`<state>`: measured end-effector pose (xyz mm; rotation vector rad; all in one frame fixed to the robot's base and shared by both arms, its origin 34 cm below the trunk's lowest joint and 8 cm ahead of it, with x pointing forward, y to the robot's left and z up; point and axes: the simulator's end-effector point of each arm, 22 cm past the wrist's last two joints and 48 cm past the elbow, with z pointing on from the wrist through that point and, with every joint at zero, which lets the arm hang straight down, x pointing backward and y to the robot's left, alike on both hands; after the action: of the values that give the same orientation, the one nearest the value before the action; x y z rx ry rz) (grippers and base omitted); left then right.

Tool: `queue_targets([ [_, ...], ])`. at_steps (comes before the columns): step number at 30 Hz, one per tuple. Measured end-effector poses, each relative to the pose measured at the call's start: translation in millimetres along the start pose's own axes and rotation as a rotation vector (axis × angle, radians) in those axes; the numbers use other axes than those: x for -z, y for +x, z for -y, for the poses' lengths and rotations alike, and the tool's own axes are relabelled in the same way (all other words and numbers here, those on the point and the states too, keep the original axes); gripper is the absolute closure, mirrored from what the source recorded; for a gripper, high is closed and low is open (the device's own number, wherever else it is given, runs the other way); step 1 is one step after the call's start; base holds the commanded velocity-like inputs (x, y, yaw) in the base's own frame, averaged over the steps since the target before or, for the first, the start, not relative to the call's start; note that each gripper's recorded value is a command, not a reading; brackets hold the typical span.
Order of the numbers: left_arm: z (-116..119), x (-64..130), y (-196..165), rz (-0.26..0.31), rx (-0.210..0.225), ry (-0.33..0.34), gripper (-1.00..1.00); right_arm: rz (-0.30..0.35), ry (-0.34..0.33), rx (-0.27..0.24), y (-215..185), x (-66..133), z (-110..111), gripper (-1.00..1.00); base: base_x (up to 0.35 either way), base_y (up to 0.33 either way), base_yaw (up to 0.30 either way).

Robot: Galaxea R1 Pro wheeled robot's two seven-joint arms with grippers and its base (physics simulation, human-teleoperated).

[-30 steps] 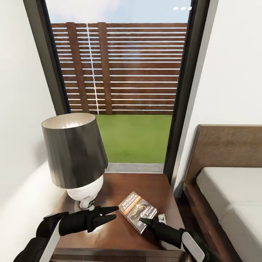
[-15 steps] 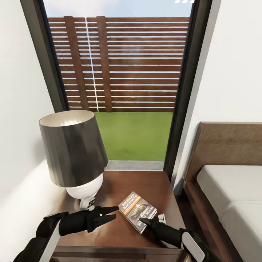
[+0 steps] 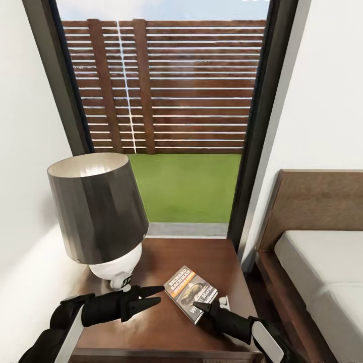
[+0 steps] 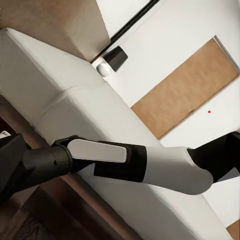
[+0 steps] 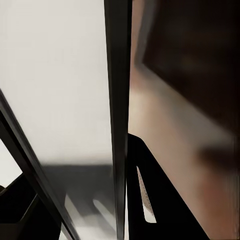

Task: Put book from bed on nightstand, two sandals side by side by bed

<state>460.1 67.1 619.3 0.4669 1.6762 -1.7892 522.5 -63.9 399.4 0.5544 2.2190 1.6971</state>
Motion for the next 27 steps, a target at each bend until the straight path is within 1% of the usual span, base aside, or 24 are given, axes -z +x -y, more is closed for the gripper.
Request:
queue_targets([
  [2,-3.1,0.3,1.5,0.000,0.008,-0.002,-1.00,-0.002,0.004,-0.007,0.7,-0.5,3.8,1.00,0.000,0.000,0.000],
  [3,-4.5,0.4,2.2,0.000,0.012,-0.003,-1.00,0.002,-0.006,-0.016,-0.4,-0.8,2.6,1.00,0.000,0.000,0.000],
  [24,-5.5,0.5,2.8,0.000,0.016,-0.001,-1.00,0.006,-0.016,-0.021,-1.3,-1.0,1.5,1.00,0.000,0.000,0.000],
  [25,-5.5,0.5,2.8,0.000,0.016,-0.001,-1.00,0.006,-0.016,-0.021,-1.3,-1.0,1.5,-1.00,0.000,0.000,0.000],
  [27,-5.4,0.5,2.7,0.000,0.016,-0.001,-1.00,0.006,-0.017,-0.023,-1.5,-1.0,1.3,-1.00,0.000,0.000,0.000],
])
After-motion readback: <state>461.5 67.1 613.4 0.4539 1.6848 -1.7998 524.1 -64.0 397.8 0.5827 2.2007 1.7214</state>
